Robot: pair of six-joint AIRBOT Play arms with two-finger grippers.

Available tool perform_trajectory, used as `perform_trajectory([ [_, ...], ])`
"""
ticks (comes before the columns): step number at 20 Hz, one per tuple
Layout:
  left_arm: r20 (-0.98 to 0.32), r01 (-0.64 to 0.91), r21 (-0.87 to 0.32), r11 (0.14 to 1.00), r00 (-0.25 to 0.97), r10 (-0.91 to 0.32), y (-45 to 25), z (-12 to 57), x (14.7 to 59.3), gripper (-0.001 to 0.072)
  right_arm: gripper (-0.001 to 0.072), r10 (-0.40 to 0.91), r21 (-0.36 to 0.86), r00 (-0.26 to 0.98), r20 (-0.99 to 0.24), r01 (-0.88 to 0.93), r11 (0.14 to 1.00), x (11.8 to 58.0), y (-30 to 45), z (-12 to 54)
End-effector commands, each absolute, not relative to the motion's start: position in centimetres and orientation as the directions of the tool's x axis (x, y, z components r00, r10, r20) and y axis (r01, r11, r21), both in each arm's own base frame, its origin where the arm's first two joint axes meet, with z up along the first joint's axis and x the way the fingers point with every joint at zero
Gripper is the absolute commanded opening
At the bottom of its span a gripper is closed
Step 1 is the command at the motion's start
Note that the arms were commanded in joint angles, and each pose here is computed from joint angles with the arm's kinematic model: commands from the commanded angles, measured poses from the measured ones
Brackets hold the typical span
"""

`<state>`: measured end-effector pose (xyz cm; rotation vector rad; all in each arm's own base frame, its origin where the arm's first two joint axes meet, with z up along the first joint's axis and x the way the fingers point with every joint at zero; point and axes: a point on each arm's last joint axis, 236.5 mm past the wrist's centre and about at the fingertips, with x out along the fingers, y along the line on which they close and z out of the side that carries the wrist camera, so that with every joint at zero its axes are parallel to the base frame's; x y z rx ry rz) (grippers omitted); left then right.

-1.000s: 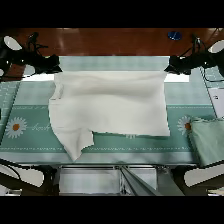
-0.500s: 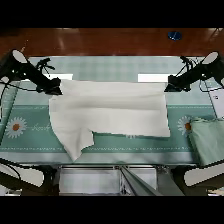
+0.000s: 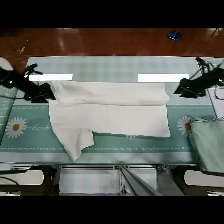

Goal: Fold the shirts.

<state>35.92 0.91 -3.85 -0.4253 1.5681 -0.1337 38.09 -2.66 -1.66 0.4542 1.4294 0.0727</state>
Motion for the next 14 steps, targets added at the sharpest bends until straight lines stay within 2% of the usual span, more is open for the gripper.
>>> perform_trajectory([
  [1,-0.923,-0.363,-0.383,0.849,0.189,-0.335,3.2,-3.8,30.9,0.0506,0.0410,0.261,0.346,0.281,-0.923,0.316,0.883,32.9,-4.3,-1.1],
  [3,-0.857,-0.424,-0.516,0.745,0.243,-0.455,0.5,-4.8,26.4,0.0506,0.0410,0.324,0.423,0.317,-0.891,0.328,0.845,29.1,-1.2,-2.7],
  [7,-0.835,-0.567,-0.527,0.634,0.204,-0.511,-2.0,-8.9,20.0,0.0506,0.0409,0.422,0.531,0.342,-0.840,0.355,0.769,25.0,3.0,-4.6],
  [11,-0.842,-0.594,-0.495,0.634,0.146,-0.520,-3.2,-11.5,18.5,0.0506,0.0409,0.425,0.546,0.363,-0.829,0.362,0.756,25.3,3.0,-4.4],
  [14,-0.832,-0.575,-0.488,0.657,0.081,-0.548,-5.0,-12.5,18.0,0.0503,0.0409,0.381,0.551,0.417,-0.825,0.443,0.708,25.7,0.2,-4.2],
])
